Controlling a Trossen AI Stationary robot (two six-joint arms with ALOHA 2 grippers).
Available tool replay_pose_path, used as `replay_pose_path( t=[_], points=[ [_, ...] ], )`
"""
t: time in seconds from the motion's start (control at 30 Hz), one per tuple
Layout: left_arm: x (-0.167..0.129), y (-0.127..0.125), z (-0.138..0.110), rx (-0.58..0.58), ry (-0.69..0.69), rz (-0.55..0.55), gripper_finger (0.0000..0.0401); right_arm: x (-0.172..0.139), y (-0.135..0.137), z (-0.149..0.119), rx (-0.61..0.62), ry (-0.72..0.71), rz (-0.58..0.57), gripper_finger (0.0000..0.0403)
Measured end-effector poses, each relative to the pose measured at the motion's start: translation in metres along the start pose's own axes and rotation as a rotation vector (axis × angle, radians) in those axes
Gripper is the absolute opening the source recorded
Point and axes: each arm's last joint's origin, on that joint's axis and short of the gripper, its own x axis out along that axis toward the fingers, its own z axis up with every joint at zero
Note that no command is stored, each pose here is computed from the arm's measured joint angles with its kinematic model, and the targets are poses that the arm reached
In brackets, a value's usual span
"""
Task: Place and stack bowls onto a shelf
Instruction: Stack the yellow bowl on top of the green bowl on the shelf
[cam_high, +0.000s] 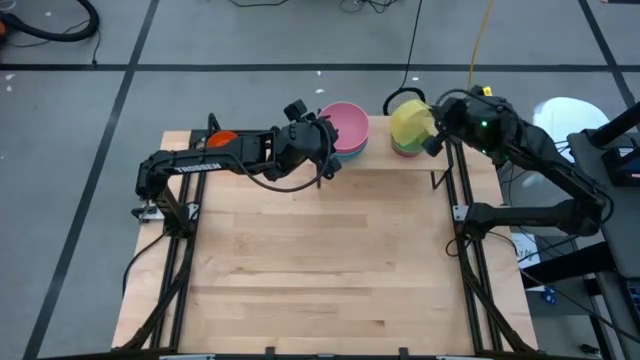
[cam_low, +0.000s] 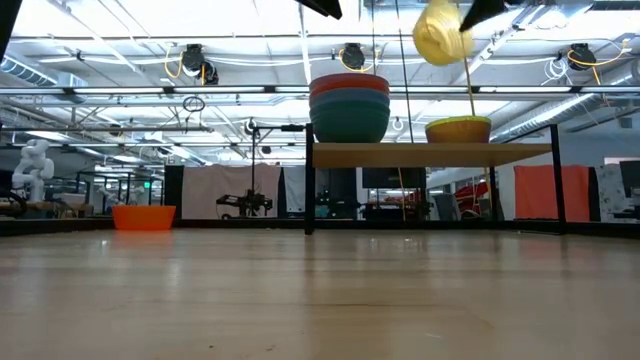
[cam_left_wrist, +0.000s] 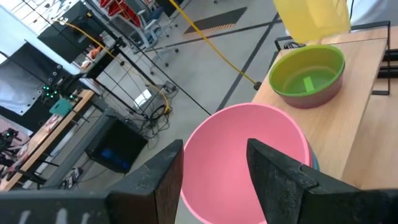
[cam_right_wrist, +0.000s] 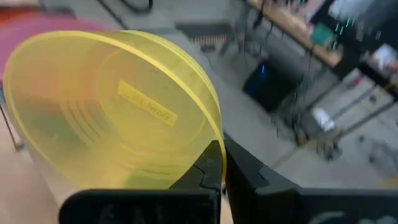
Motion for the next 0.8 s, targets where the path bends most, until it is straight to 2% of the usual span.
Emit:
replay_pose_path(
  t=[0.23, 0.53, 0.8],
  points=[
    [0.000, 0.001, 0.000, -0.017, -0.001, 0.001, 0.0182, 0.016, -0.005, -0.013, 0.017, 0.170, -0.025, 0.0000],
    [-0.001, 0.000, 0.000, -0.057, 0.002, -0.003, 0.0182, 0.047, -0.019, -0.022, 0.098, 0.274, 0.084, 0.0000],
    [-0.003, -0.003, -0.001, -0.053, 0.007, -0.012, 0.0182, 0.068, -0.026, -0.037, 0.125, 0.429, 0.113, 0.0000]
  ],
)
